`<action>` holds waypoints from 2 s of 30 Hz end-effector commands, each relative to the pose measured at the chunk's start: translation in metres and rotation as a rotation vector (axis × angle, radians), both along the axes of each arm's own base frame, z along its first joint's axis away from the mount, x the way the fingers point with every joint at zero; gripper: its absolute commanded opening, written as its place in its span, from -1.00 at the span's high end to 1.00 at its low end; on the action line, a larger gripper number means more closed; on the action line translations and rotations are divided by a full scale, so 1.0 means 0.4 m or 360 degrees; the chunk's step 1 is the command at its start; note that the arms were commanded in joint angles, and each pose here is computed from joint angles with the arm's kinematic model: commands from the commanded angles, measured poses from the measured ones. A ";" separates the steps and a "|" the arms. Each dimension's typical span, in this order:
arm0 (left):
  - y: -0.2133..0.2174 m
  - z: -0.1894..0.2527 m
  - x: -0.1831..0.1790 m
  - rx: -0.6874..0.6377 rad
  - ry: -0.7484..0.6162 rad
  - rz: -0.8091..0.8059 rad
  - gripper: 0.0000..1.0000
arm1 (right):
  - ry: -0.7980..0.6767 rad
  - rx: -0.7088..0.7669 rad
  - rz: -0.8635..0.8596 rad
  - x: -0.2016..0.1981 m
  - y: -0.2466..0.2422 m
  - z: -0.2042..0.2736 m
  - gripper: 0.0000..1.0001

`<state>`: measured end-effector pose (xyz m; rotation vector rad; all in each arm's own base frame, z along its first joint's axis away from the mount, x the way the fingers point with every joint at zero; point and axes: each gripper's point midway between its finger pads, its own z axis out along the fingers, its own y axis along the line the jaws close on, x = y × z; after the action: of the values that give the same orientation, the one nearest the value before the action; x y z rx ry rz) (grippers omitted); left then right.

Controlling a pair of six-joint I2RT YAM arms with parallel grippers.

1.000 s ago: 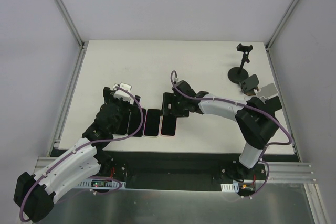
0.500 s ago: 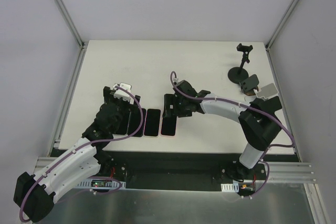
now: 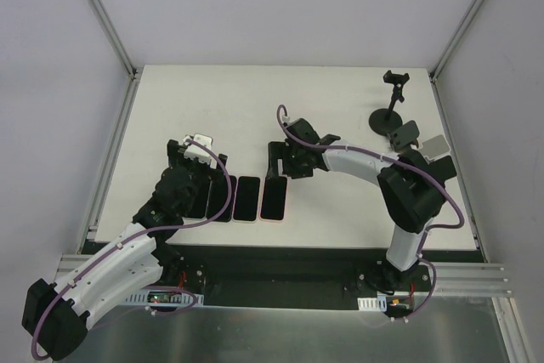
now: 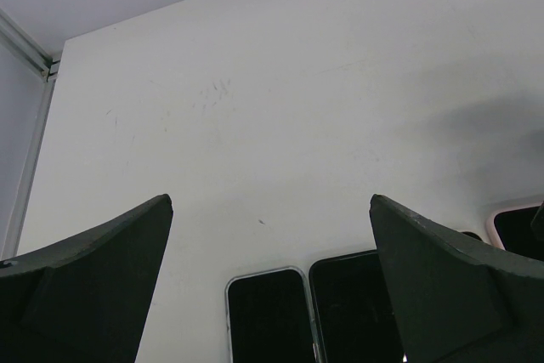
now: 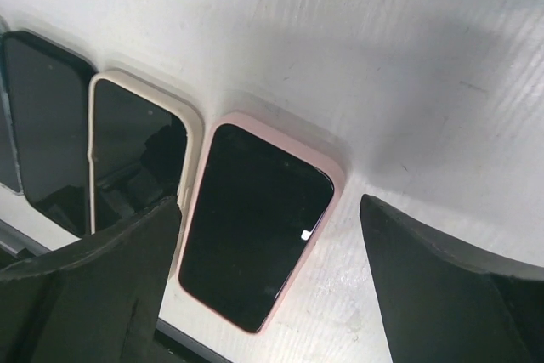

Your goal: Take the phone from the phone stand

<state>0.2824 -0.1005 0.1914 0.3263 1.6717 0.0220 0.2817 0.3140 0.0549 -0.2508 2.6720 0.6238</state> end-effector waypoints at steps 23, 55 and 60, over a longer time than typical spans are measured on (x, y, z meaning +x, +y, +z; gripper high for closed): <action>-0.015 0.067 0.006 -0.0081 -0.0091 -0.0026 -0.98 | 0.0002 0.0109 0.0236 -0.045 0.072 0.048 -0.79; 0.278 0.466 -0.052 -0.0646 -0.0306 0.0674 -0.98 | -0.1678 -0.0669 -0.1418 -0.099 -0.979 0.780 -0.93; 0.324 0.547 -0.095 -0.0555 -0.0442 0.0757 -0.98 | -0.1946 -0.0817 -0.1541 -0.201 -1.024 0.884 -0.93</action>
<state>0.2603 0.0168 0.3810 -0.3381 1.4700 0.0676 0.2331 -0.0692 0.3730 0.3915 1.5371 -0.2459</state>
